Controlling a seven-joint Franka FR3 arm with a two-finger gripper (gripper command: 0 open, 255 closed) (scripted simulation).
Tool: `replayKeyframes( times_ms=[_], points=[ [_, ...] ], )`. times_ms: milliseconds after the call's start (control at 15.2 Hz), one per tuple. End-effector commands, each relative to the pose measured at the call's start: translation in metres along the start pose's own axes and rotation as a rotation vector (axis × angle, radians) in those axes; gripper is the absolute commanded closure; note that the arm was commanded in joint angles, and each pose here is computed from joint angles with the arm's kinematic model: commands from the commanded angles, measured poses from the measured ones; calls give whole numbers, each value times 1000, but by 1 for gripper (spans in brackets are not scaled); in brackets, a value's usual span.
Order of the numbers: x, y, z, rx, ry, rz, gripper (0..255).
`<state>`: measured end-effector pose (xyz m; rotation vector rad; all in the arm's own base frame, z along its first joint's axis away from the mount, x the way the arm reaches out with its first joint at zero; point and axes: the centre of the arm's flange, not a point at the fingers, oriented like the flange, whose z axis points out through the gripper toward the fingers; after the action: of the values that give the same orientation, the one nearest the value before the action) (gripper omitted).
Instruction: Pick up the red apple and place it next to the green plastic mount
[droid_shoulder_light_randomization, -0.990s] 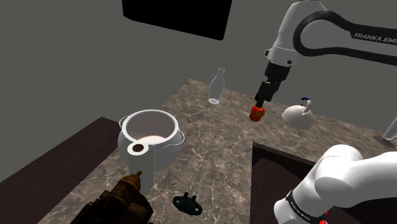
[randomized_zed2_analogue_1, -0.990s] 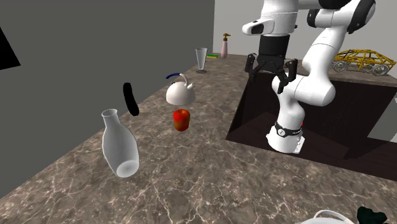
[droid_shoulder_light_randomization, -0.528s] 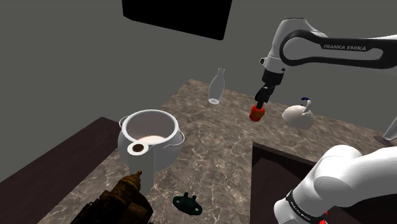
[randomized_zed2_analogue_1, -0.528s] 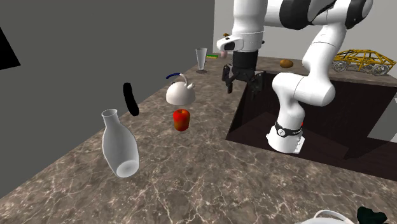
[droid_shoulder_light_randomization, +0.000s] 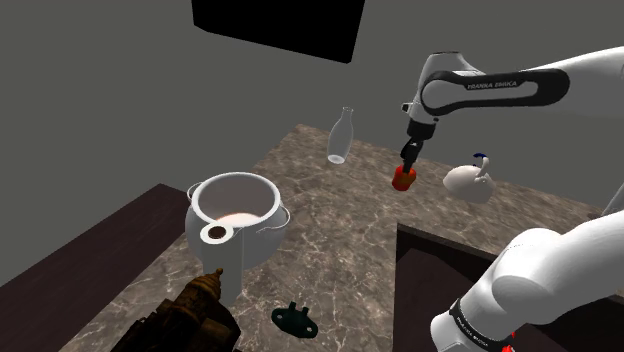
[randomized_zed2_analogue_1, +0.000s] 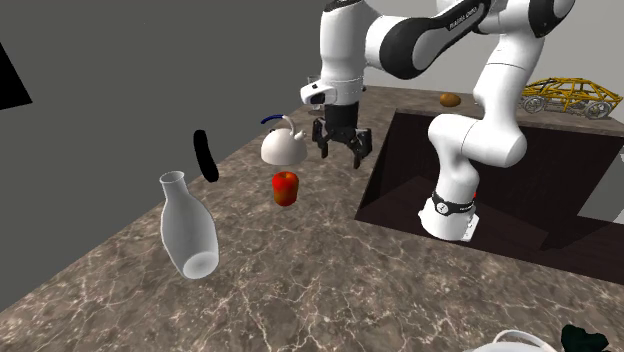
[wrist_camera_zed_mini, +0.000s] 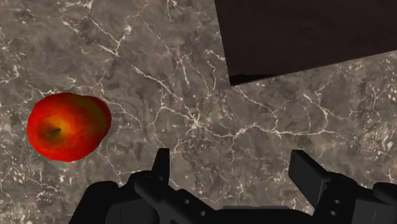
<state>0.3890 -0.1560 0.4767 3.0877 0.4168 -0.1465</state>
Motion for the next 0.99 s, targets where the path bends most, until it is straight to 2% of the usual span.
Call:
replayKeyframes(
  times_ms=[0, 924],
  points=[
    [5, 22, 13, -9, -9, -30, 0],
    [63, 162, 94, -58, -68, -215, 0]
  ],
)
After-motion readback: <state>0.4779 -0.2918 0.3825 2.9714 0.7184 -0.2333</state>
